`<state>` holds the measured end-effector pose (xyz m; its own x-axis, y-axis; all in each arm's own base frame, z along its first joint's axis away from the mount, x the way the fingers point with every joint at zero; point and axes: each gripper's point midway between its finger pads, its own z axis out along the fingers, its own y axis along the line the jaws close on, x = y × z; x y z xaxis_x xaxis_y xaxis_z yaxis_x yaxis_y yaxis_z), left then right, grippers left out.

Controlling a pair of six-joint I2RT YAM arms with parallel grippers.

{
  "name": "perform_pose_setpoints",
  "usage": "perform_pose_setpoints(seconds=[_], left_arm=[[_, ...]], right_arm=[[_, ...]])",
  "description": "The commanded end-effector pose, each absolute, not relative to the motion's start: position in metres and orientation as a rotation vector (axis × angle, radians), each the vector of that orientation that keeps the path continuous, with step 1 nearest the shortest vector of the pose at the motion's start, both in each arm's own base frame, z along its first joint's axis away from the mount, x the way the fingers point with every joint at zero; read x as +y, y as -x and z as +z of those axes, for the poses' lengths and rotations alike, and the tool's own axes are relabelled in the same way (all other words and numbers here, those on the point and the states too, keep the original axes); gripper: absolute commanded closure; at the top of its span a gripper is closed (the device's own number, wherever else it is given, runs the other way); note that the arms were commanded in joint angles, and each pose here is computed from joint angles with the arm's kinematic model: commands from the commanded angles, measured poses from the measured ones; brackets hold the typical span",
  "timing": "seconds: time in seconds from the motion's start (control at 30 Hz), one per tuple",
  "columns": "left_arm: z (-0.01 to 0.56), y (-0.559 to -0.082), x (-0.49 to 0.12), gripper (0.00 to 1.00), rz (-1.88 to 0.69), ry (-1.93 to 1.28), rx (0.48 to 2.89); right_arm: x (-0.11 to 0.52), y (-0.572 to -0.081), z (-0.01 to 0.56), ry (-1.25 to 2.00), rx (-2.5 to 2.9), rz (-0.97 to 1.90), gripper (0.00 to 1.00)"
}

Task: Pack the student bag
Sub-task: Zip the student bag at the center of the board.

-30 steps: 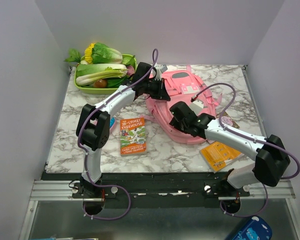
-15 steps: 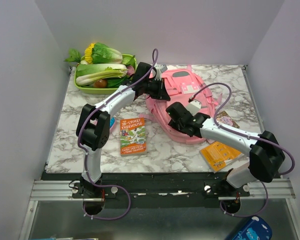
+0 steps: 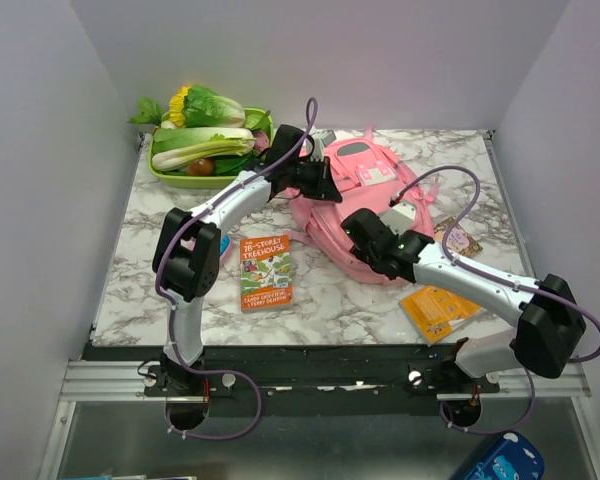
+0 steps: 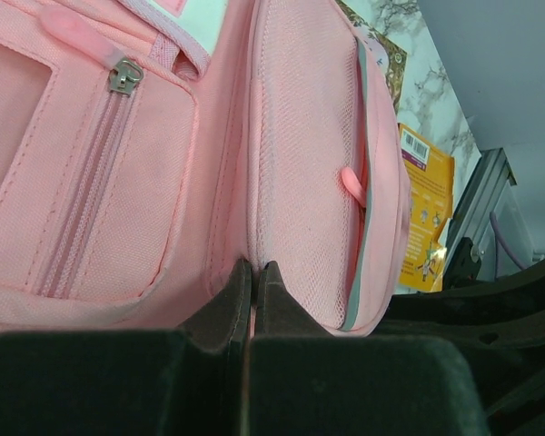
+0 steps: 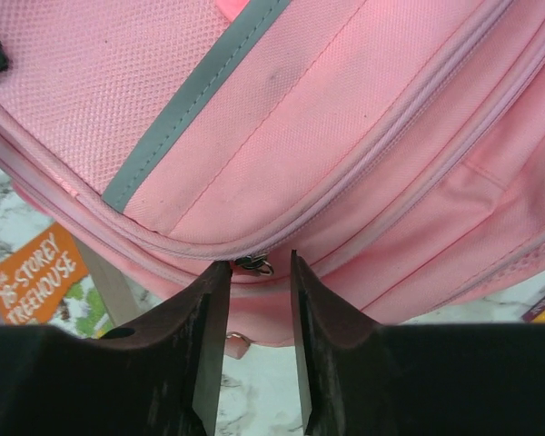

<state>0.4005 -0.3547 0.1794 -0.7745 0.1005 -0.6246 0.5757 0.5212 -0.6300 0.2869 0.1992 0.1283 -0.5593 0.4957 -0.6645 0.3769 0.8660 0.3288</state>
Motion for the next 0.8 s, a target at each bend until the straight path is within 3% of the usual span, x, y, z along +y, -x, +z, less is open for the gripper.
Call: perform_pose_setpoints(seconds=[0.0, 0.23, 0.47, 0.77], left_arm=[[0.250, -0.401, -0.357, 1.00, -1.271, -0.601, 2.046], [0.251, -0.396, -0.360, 1.00, -1.299, -0.605, 2.049], [0.246, -0.398, -0.360, 1.00, -1.288, -0.613, 2.057], [0.232, -0.403, -0.357, 1.00, -1.260, -0.611, 2.085]], right_arm=[[0.184, -0.298, 0.134, -0.614, 2.177, 0.051, 0.57], [0.193, -0.307, 0.132, -0.576, 2.161, 0.054, 0.58], [0.184, -0.302, 0.136, -0.518, 2.120, 0.065, 0.80], [0.170, -0.289, 0.148, -0.459, 2.078, 0.091, 0.92]])
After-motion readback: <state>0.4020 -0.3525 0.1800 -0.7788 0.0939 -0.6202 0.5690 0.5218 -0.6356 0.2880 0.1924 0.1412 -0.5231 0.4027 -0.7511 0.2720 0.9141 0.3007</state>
